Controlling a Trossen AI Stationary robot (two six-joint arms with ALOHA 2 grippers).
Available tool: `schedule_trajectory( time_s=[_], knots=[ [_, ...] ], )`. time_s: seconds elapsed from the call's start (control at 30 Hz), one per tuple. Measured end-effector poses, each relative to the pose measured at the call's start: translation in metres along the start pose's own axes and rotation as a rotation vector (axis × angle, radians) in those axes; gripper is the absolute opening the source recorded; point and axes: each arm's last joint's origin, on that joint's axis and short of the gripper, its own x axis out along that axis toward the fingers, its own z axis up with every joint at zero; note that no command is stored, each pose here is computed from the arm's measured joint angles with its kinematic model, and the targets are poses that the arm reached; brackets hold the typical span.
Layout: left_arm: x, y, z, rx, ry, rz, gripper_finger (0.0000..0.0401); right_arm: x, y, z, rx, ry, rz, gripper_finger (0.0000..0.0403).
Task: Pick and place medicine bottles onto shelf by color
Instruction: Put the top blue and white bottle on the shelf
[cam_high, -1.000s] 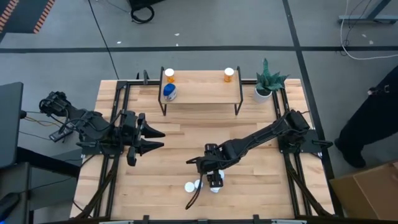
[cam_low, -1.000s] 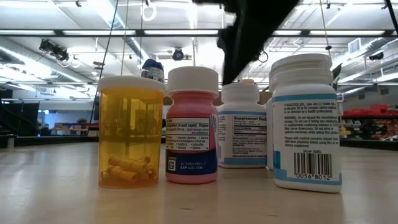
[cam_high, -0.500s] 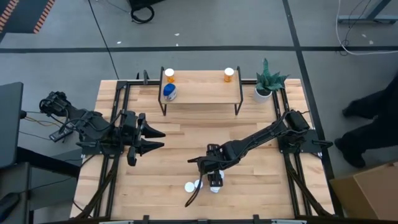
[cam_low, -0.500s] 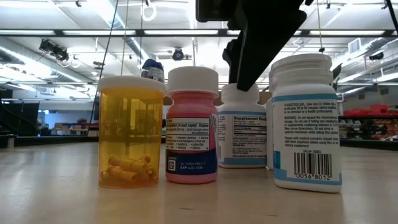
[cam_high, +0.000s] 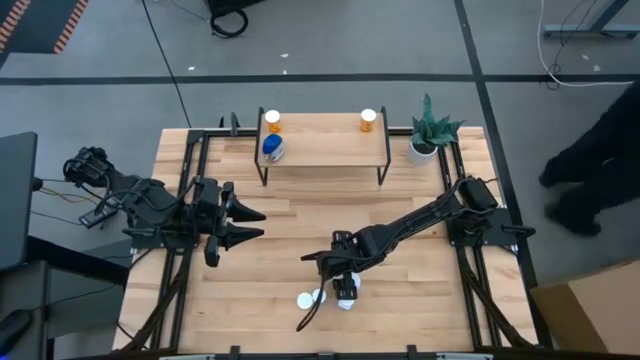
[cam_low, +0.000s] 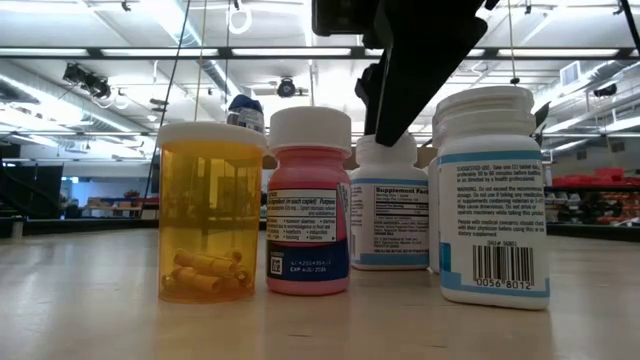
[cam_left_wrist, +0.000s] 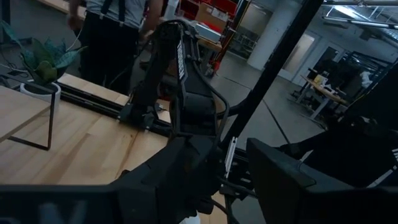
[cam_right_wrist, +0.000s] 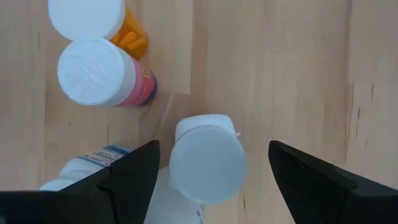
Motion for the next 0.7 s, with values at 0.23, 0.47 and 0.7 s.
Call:
schedule_trajectory(
  time_s=[0.23,0.47,0.7],
  knots=[
    [0.000,0.000,0.000,-0.001,0.001,0.000,0.0179,0.018,0.002,-0.002,0.031,0.047,0.030,0.0308],
    [0.000,0.000,-0.001,-0.018,0.007,0.003,0.0177,0.019,0.002,-0.002,0.056,0.045,0.030,0.0300],
    [0.000,0.001,-0.001,-0.017,0.013,0.007,0.0180,0.019,0.002,-0.002,0.055,0.054,0.039,0.0279]
  ],
)
